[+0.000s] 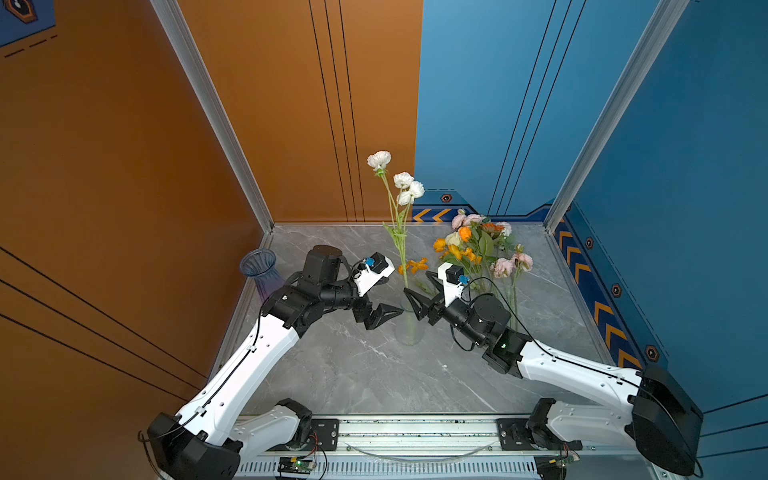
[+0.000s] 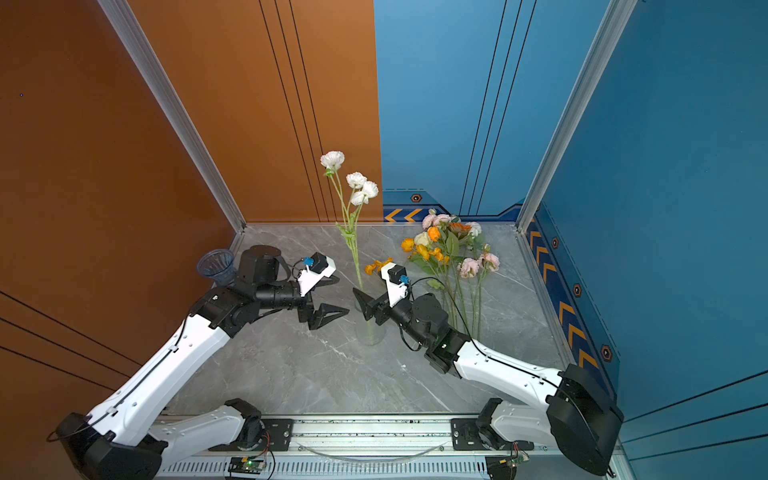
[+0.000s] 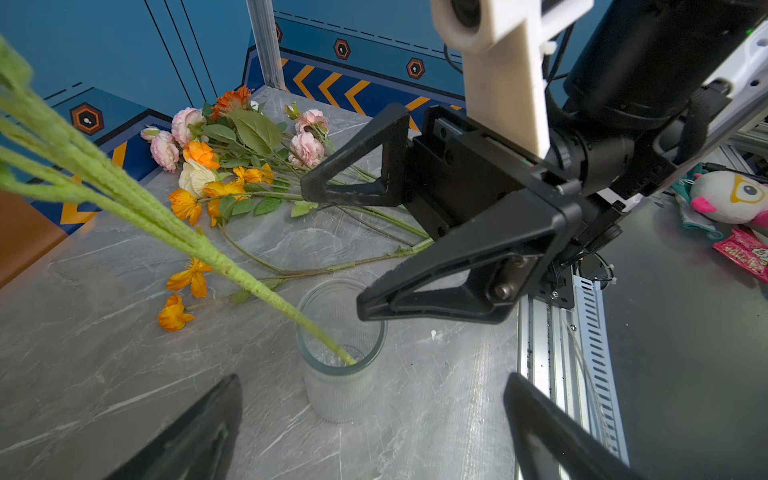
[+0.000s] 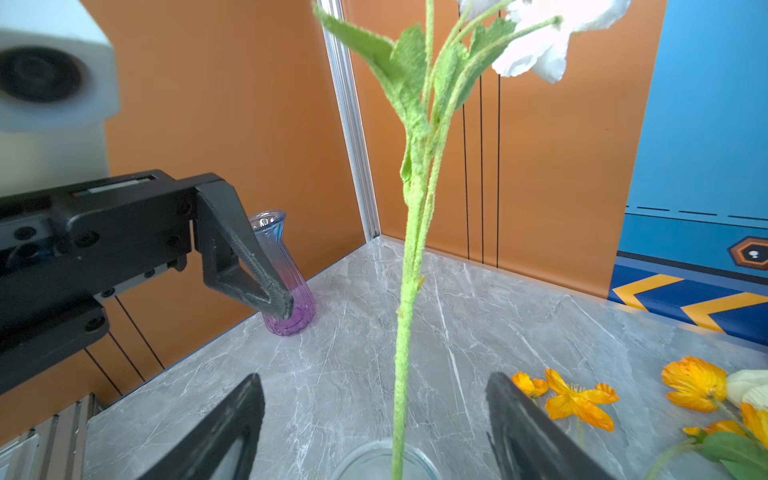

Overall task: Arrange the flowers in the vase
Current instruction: 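Open the right gripper and move it back to the flower pile, then lower the right gripper into the pile and grasp the orange gerbera stem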

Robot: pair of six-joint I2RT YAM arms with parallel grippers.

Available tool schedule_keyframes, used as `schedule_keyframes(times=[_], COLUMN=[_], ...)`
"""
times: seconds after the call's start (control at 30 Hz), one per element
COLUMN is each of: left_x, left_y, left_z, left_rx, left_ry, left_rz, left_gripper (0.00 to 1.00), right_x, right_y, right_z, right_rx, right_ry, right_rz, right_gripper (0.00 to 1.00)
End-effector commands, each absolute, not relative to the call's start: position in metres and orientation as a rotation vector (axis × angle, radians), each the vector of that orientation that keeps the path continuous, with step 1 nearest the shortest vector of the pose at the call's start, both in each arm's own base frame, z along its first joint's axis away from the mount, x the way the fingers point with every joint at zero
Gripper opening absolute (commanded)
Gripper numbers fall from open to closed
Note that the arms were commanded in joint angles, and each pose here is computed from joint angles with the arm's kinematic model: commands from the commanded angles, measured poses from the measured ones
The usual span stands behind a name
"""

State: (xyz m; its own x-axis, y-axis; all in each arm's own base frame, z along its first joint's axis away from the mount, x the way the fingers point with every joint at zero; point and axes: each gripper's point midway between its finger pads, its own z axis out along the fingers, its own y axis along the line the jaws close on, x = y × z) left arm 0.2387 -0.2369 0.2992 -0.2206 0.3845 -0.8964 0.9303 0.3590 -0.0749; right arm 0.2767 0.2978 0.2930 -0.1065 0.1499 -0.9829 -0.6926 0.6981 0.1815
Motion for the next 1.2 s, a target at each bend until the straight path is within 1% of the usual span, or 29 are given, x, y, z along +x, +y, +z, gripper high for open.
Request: schedule_keyframes(times=[0.0,0.07,0.1,0.17,0.23,0.33,0.37,0.4,0.5,0.6,0.7,0.8,0.9,1.03,1.17], left_x=[0.229,0.226,0.226,0.223,0.221,0.229,0.231,0.230,0.233,0.234,0.229,0.223,0.217,0.212,0.211], left_y=[-0.241,-0.245,-0.249,-0.260,-0.270,-0.281,-0.284,-0.288,-0.295,-0.299,-0.305,-0.310,-0.312,-0.313,-0.312], left_z=[0.308,0.311,0.312,0.309,0.302,0.290,0.290,0.279,0.267,0.254,0.241,0.236,0.238,0.241,0.244], left_rx=[1.173,1.176,1.174,1.184,1.202,1.158,1.148,1.149,1.136,1.168,1.222,1.263,1.279,1.289,1.286], left_ry=[1.740,1.728,1.721,1.720,1.731,1.723,1.707,1.714,1.706,1.709,1.704,1.686,1.668,1.650,1.640], left_rz=[-0.851,-0.875,-0.890,-0.897,-0.848,-0.734,-0.702,-0.666,-0.545,-0.415,-0.343,-0.326,-0.349,-0.365,-0.368], left_gripper=[0.98,0.98,0.98,0.98,0.98,0.98,0.98,0.98,0.98,0.98,0.98,0.98,0.98,0.98,0.98], right_x=[0.287,0.297,0.302,0.310,0.320,0.334,0.338,0.344,0.364,0.389,0.418,0.439,0.455,0.468,0.476], right_y=[0.271,0.248,0.233,0.203,0.165,0.122,0.114,0.106,0.092,0.087,0.084,0.084,0.083,0.080,0.078], right_z=[0.283,0.275,0.270,0.259,0.248,0.226,0.220,0.213,0.194,0.175,0.159,0.146,0.130,0.103,0.079], right_rx=[-0.400,-0.329,-0.282,-0.175,-0.009,0.205,0.247,0.282,0.312,0.320,0.311,0.294,0.304,0.330,0.335], right_ry=[1.630,1.712,1.756,1.827,1.881,1.948,1.974,2.009,2.113,2.203,2.231,2.267,2.305,2.374,2.447], right_rz=[0.627,0.514,0.454,0.357,0.299,0.316,0.314,0.303,0.260,0.261,0.256,0.250,0.233,0.219,0.167], right_gripper=[0.85,0.82,0.80,0.71,0.56,0.49,0.48,0.47,0.47,0.44,0.42,0.39,0.39,0.38,0.36])
